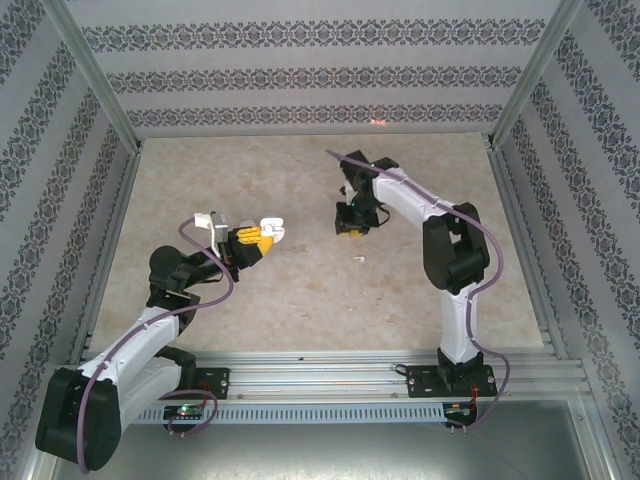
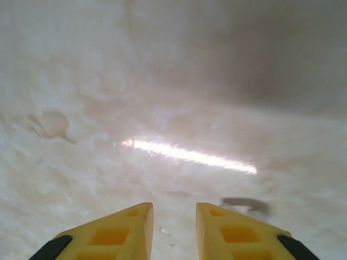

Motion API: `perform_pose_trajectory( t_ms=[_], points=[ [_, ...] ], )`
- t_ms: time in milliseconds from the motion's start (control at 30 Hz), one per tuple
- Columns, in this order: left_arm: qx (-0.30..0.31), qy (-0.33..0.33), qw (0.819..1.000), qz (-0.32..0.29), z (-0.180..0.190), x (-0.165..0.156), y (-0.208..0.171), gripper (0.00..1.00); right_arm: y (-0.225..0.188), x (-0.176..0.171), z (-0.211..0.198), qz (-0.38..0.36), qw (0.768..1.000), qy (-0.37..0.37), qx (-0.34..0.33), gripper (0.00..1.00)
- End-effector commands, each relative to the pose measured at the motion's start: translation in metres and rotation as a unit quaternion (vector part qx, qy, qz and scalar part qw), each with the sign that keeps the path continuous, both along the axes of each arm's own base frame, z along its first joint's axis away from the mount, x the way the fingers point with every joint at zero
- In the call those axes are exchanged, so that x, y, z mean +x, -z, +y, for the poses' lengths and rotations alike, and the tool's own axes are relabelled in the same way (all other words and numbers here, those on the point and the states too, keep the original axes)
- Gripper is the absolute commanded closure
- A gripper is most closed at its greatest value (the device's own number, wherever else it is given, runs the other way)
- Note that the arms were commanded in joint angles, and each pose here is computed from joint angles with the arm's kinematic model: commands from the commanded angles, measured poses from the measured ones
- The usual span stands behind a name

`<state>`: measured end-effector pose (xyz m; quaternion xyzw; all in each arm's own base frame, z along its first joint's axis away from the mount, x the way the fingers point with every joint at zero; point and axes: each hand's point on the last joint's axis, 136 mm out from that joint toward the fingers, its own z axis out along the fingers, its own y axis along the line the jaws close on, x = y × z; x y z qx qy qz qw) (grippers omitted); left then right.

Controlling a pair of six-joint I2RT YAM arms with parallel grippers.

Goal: Insert wireless bluetooth earbuds into charging case

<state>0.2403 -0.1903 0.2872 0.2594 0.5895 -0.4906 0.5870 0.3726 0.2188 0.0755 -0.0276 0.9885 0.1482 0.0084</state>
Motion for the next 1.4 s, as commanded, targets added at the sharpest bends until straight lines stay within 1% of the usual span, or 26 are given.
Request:
perform_pose_trajectory(
  t_ms=[0, 133, 167, 233, 267, 333, 433, 500, 667, 800, 1033, 1367],
  points=[
    [-0.004, 0.001, 1.000, -0.003, 0.000, -0.005, 0.000, 1.00, 0.013, -0.013, -0.025, 0.038, 0.998, -0.005, -0.044, 0.74],
    [-0.001, 0.000, 1.000, 0.000, 0.000, -0.004, 0.002, 1.00, 0.016, -0.022, -0.023, 0.034, 0.999, 0.008, -0.034, 0.72],
    [0.000, 0.000, 1.000, 0.000, 0.000, -0.004, 0.003, 1.00, 0.016, -0.025, -0.022, 0.030, 0.999, 0.010, -0.035, 0.69],
    [0.001, 0.002, 1.000, 0.000, -0.001, -0.003, 0.003, 1.00, 0.019, -0.028, -0.020, 0.024, 0.999, 0.022, -0.037, 0.54],
    [0.001, 0.003, 1.000, 0.000, -0.001, -0.003, 0.002, 1.00, 0.022, -0.028, -0.019, 0.024, 0.999, 0.027, -0.034, 0.51],
    [-0.001, 0.005, 1.000, -0.001, -0.002, -0.003, 0.001, 1.00, 0.030, -0.029, -0.018, 0.028, 0.998, 0.037, -0.032, 0.49],
    [-0.002, 0.007, 1.000, -0.001, -0.002, -0.004, 0.001, 1.00, 0.040, -0.022, -0.019, 0.024, 0.998, 0.041, -0.043, 0.50],
    [-0.001, 0.008, 1.000, 0.000, -0.002, -0.006, 0.002, 1.00, 0.045, -0.018, -0.018, 0.022, 0.998, 0.036, -0.049, 0.54],
    [0.003, 0.002, 1.000, 0.001, 0.000, -0.010, 0.003, 1.00, 0.052, -0.020, -0.006, 0.010, 0.998, -0.002, -0.066, 0.54],
    [0.006, 0.000, 1.000, 0.001, 0.001, -0.012, 0.004, 1.00, 0.061, -0.030, 0.001, 0.024, 0.996, -0.029, -0.081, 0.54],
    [0.006, 0.001, 1.000, -0.001, 0.001, -0.014, 0.001, 1.00, 0.071, -0.052, -0.001, 0.045, 0.993, -0.039, -0.098, 0.55],
    [0.005, 0.002, 1.000, -0.003, 0.002, -0.016, -0.002, 1.00, 0.054, -0.086, -0.002, 0.032, 0.991, -0.061, -0.117, 0.55]
  ],
)
